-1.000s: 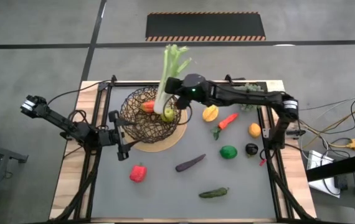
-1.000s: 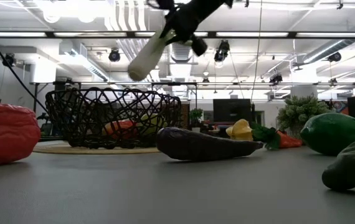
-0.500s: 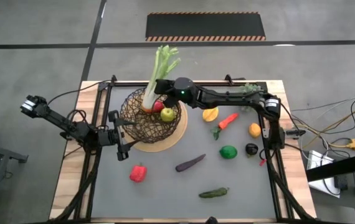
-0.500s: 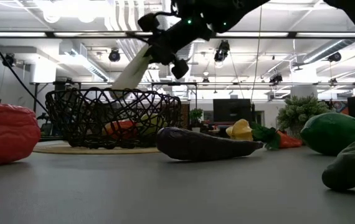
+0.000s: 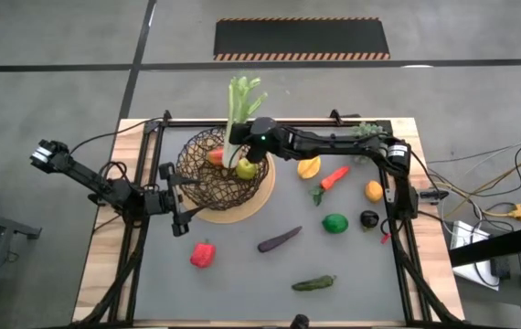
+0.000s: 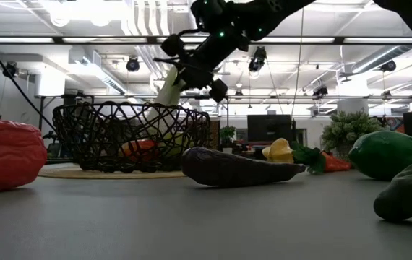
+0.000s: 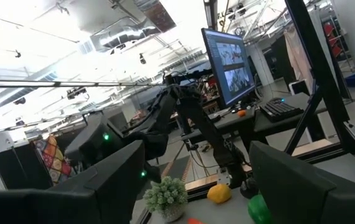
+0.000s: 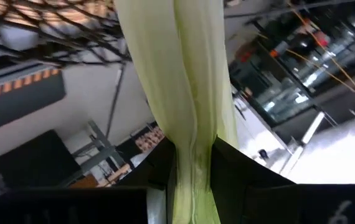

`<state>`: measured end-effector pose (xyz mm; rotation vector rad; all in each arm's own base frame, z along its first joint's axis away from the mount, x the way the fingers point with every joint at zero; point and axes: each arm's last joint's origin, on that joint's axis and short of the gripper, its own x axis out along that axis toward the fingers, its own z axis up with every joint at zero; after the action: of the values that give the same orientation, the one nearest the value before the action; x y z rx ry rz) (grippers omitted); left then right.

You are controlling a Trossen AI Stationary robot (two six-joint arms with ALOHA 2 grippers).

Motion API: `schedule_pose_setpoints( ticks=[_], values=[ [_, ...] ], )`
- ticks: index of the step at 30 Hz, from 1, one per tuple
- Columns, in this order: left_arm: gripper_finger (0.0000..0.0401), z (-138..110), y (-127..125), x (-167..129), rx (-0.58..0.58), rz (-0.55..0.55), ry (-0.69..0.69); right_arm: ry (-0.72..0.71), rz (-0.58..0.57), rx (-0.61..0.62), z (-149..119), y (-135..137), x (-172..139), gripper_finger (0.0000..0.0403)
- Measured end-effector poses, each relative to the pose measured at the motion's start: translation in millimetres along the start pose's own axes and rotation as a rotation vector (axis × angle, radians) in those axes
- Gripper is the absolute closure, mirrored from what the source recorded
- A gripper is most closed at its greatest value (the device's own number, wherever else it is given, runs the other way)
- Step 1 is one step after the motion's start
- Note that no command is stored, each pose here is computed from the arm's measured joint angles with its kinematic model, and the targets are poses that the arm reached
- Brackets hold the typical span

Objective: Build produce basket
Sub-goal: Put the green celery into the black wire basket

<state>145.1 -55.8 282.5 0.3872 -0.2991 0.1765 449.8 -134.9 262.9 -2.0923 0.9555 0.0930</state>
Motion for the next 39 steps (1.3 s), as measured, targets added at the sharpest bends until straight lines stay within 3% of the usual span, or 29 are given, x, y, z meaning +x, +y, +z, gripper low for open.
schedule_pose_setpoints(
  ticks=[5,11,28,39],
  values=[
    [0.0129,-0.1,0.0,-0.1,0.000,0.000,0.000,0.051,0.087,-0.017,8.1,9.1,9.1,0.0337],
    [0.0129,-0.4,-0.4,0.1,0.002,-0.001,0.002,0.041,0.112,-0.030,10.6,11.8,9.9,0.0332],
    [0.0129,-0.5,-0.2,-0.1,0.002,-0.001,0.002,0.036,0.110,0.082,11.2,12.0,9.7,0.0239],
    [0.0129,-0.7,-0.5,0.0,0.003,-0.001,0.003,0.043,0.094,0.096,8.3,6.2,3.7,0.0236]
  ],
)
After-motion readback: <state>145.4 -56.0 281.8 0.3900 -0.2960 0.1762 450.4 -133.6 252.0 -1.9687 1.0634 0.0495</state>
